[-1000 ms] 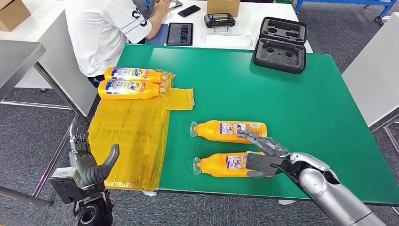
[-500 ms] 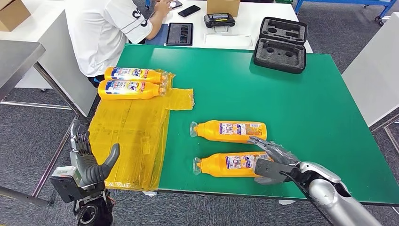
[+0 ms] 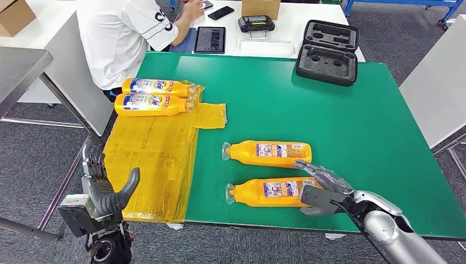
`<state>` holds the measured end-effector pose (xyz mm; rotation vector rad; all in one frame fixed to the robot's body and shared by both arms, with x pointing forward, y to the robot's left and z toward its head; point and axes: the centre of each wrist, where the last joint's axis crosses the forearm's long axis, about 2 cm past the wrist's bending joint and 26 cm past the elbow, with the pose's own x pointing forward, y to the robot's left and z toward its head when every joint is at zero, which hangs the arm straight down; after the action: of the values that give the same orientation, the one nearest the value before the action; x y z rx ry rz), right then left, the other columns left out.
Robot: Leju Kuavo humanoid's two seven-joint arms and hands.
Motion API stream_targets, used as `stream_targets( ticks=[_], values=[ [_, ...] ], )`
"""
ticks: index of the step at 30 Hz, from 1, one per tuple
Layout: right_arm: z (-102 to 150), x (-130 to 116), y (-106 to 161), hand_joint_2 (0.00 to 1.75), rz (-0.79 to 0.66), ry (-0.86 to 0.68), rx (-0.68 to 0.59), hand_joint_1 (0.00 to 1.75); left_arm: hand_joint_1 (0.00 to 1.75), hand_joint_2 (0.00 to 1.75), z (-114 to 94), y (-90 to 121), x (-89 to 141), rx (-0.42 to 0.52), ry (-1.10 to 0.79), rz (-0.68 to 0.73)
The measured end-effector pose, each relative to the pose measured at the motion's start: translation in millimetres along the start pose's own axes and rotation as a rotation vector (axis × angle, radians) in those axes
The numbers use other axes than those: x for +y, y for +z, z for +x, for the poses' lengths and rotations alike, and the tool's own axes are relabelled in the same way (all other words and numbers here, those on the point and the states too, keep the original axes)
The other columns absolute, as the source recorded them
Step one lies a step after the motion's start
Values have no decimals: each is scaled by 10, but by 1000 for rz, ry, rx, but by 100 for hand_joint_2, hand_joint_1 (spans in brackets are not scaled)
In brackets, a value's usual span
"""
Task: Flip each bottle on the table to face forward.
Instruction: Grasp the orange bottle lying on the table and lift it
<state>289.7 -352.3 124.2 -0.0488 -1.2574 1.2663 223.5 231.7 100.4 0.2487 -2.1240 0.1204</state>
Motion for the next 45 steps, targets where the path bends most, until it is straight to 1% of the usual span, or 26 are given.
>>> stream_targets(
  ticks=[6, 12, 21, 27, 33, 38, 45],
  values=[
    [-57, 0, 36, 175, -6, -11, 37, 0, 0, 175, -2, 2, -1, 6, 10, 2],
    [-171, -44, -15, 175, 41, -14, 75, 0, 0, 175, -8, 3, -2, 8, 10, 2],
    [-204, -342, -286, 175, 116, -35, 86, 0, 0, 175, -22, -26, -19, 9, 13, 5],
    [-151, -444, -484, 175, 155, -28, 98, 0, 0, 175, -20, -27, -30, 11, 15, 13],
    [-131, -393, -562, 175, 172, -19, 105, 0, 0, 175, -23, -5, -27, 21, 19, 19],
    [-153, -331, -556, 175, 192, -16, 112, 0, 0, 175, -27, 47, -19, 34, 20, 20],
    [-183, -281, -535, 175, 207, -20, 121, 0, 0, 175, -27, 56, -18, 36, 21, 20]
  ],
)
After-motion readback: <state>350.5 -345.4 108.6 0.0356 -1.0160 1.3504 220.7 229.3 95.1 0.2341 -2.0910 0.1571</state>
